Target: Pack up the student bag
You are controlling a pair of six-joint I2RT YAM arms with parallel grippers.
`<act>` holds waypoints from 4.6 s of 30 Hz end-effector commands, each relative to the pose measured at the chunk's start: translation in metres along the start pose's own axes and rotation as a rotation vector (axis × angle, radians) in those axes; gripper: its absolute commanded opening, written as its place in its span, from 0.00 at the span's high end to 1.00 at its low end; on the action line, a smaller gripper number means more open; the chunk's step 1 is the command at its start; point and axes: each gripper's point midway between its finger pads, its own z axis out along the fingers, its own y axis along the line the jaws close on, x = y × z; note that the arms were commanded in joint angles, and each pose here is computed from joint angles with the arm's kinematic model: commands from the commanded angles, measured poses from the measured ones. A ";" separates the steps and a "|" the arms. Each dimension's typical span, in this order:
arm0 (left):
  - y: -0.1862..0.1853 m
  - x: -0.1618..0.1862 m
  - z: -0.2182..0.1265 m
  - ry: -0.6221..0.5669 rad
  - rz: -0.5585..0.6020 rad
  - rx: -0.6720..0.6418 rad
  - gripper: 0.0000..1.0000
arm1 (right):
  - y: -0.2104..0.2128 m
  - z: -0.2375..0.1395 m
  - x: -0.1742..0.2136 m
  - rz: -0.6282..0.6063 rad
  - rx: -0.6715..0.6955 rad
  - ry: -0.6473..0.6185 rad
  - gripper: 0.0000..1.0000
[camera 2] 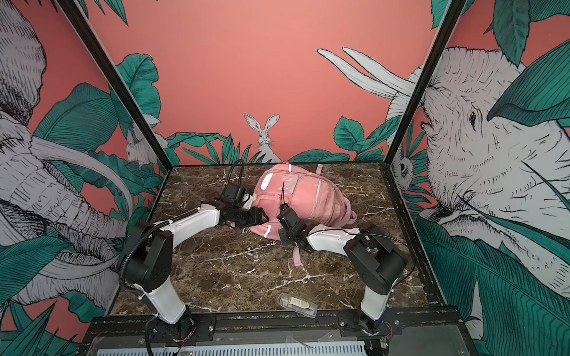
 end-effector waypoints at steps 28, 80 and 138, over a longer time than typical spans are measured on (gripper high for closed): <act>-0.001 -0.019 0.011 -0.167 -0.154 0.035 0.82 | 0.064 -0.034 0.013 0.043 -0.365 0.247 0.94; -0.009 -0.017 -0.040 -0.125 -0.138 0.170 0.36 | 0.072 -0.075 -0.061 0.009 -0.347 0.117 1.00; 0.025 -0.072 -0.086 -0.236 -0.147 0.138 0.38 | 0.045 -0.075 -0.060 0.120 -0.374 0.112 1.00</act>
